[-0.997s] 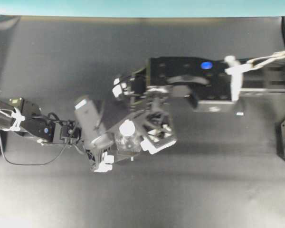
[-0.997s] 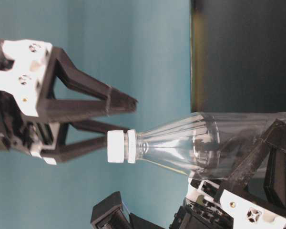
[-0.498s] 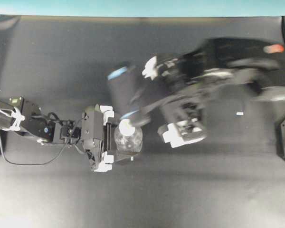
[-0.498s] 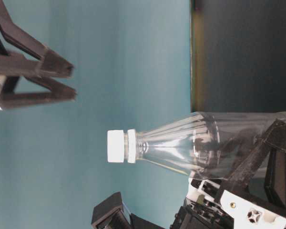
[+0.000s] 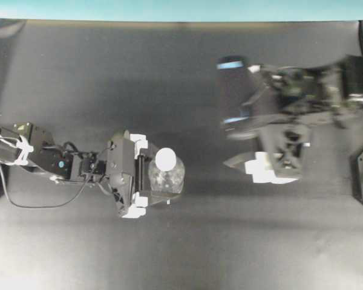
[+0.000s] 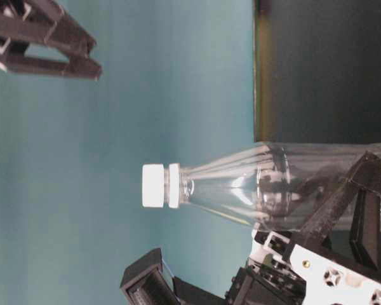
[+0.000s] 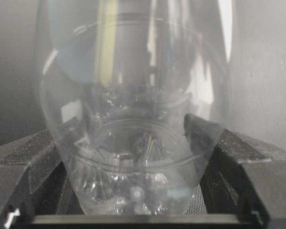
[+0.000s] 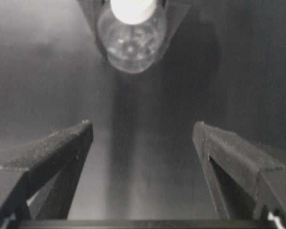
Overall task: Open the bottle cap by holding the bottle with the left arm and twisting the cap with the right arm.
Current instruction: 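Open the right gripper and pull it away from the bottle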
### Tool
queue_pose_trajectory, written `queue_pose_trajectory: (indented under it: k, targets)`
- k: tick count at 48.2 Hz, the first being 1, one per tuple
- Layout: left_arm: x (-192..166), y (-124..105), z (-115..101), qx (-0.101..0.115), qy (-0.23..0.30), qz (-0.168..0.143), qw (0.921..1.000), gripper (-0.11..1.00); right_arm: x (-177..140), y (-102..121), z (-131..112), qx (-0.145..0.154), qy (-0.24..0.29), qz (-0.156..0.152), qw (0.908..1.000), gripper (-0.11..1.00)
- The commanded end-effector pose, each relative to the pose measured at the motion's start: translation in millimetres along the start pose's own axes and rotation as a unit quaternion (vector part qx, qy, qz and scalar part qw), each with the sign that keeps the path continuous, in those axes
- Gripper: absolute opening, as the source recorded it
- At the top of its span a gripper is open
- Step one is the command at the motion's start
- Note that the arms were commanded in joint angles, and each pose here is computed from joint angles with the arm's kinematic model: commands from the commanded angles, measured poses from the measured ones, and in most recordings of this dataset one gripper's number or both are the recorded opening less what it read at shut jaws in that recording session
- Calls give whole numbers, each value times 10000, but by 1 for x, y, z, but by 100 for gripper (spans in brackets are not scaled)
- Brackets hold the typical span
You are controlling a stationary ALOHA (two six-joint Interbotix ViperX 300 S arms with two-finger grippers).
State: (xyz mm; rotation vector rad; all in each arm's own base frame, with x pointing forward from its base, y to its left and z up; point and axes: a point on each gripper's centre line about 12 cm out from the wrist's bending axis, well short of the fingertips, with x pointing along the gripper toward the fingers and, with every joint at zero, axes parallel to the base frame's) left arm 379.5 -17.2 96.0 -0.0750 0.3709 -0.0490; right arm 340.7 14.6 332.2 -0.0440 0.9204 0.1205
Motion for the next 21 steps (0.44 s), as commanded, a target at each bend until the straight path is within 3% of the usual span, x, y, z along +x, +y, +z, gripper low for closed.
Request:
queue_pose_trajectory:
  k: [1,5,13,21]
  targets:
    - [3,2,5,-27,21,25,10000,93,-18,1,-3,170,-383,-34,9991,81]
    - [4,3,3,-68,165,50,9998,98,-24,1,-14,260,-588,-61,9979,81]
    - [5,3,2,-113,226,59,9997,97,-47,3,-30,290,-1355,-134,9903,81]
    - [6,3,5,-104,218,60,9997,97,-64,5,-53,323,-2174,-200,9753,81]
